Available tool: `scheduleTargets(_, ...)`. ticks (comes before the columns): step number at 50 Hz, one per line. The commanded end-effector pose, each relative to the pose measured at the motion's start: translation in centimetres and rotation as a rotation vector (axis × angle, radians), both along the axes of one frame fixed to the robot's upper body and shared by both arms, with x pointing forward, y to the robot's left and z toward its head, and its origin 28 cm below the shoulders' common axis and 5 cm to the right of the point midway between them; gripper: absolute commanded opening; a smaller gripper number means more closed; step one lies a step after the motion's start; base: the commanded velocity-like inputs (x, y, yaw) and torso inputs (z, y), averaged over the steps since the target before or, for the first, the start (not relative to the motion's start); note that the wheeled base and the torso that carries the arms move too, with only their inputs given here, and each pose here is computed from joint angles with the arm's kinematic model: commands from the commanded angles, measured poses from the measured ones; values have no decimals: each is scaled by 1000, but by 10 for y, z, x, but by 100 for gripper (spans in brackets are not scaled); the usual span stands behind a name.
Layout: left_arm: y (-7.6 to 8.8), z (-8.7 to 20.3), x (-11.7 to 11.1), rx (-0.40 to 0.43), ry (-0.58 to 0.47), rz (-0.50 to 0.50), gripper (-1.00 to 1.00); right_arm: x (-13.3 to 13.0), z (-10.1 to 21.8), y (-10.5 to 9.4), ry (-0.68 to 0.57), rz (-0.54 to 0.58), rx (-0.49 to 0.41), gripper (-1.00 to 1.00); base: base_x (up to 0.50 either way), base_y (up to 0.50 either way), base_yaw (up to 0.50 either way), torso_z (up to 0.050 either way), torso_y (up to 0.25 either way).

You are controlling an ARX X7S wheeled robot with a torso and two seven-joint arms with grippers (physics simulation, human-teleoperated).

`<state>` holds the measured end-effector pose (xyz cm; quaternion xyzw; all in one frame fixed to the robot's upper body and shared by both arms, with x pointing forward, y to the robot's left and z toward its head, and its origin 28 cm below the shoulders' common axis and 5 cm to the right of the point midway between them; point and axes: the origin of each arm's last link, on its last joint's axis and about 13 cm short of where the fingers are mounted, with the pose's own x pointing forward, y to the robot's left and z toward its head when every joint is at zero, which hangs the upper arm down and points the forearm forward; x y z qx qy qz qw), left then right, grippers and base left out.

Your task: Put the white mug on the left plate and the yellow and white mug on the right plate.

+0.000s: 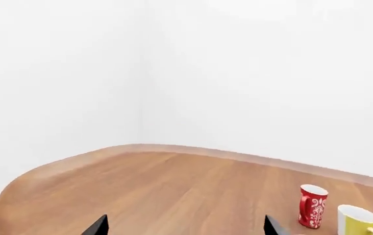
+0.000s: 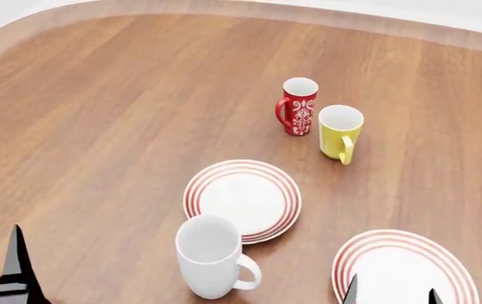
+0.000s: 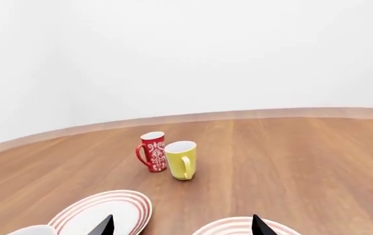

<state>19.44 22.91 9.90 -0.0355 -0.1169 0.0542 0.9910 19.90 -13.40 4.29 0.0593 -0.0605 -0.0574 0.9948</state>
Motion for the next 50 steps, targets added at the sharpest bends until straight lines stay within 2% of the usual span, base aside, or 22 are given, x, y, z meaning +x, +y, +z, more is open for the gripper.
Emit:
scheduleTargets(1,5,30,-23,-23,-120,57,100,-3,2,-4,-30,-44,39,100,420,137,0,0,0)
scheduleTargets(9,14,24,-19,-8,-110,106,100,-5,0,-4,-12,-41,37,100,475,156,0,0,0)
scheduleTargets(30,17,23,-19,-9,-105,92,100,-4,-2,-4,10,-57,21,100,475,156,0,0,0)
scheduleTargets(36,19,25,-24,-13,-109,93,100,-12,0,-7,16,-37,0,100,9,3,0,0,3)
scheduleTargets(37,20,26,-25,-17,-111,93,100,-14,-1,-8,17,-22,-9,100,0,0,0,0,0)
scheduleTargets(39,22,27,-28,-26,-113,99,100,-20,0,-13,42,42,26,100,0,0,0,0,0)
scheduleTargets(40,19,37,-28,-87,-178,133,100,-35,21,-36,106,176,5,100,0,0,0,0,0)
scheduleTargets(41,19,37,-28,-86,-178,132,100,-39,51,-41,141,308,-40,100,0,0,0,0,0)
scheduleTargets(42,20,37,-27,-87,-177,132,100,-43,70,-51,231,392,-219,100,0,0,0,0,0)
scheduleTargets(50,22,38,-30,-89,-178,135,100,-47,70,-49,254,413,-234,100,0,0,0,0,0)
